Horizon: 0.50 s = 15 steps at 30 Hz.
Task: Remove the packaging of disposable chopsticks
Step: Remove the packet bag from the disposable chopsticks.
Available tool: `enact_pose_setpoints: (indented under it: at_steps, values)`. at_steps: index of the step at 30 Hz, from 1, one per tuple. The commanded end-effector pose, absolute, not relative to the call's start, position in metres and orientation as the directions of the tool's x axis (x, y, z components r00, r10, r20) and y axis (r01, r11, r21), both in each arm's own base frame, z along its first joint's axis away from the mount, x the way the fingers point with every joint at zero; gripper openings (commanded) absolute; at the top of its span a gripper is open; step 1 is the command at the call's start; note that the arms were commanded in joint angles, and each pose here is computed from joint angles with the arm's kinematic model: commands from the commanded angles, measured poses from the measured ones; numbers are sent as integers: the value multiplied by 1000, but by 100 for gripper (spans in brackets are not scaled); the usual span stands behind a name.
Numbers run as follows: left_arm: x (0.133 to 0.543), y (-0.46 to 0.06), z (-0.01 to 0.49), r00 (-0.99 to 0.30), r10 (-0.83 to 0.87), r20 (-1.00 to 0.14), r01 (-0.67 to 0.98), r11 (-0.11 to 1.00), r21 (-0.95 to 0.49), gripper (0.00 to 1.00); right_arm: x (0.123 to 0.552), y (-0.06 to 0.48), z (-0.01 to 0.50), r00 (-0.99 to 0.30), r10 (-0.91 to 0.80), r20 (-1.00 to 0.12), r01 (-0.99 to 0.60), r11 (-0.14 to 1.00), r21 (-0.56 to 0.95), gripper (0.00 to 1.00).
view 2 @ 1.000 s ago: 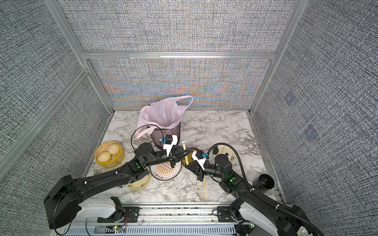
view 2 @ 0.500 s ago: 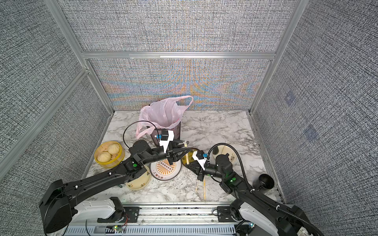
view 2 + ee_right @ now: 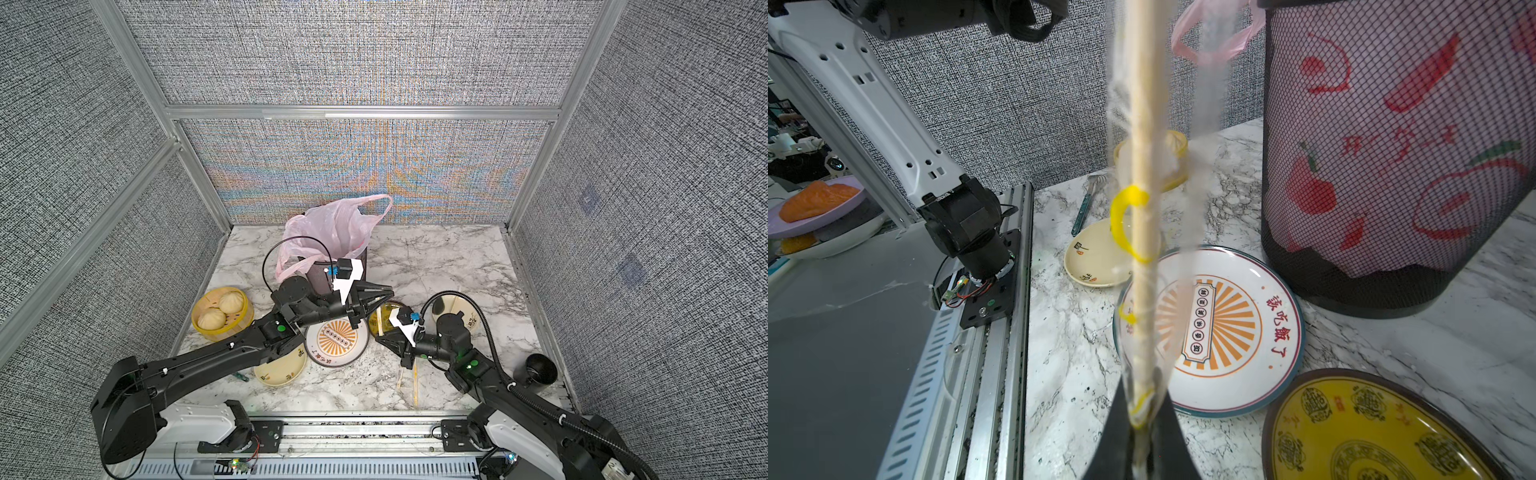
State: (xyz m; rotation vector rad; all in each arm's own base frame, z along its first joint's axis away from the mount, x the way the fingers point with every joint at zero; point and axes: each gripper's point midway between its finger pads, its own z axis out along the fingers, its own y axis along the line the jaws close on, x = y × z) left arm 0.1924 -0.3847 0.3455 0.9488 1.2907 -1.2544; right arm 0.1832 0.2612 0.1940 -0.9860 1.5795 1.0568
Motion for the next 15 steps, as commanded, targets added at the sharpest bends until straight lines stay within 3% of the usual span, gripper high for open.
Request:
enact_pose_setpoints:
  at_steps: [1,15]
  values:
    - [187,-386,345,-127,-122,-984,985,105,-140,15,183,262,200,-197,-99,-975,-943,291,161,0]
    - [184,-392,324,-159,-83,-984,984,65,-165,6,184,257,208,-174,-72,-982,-936,322,142,0]
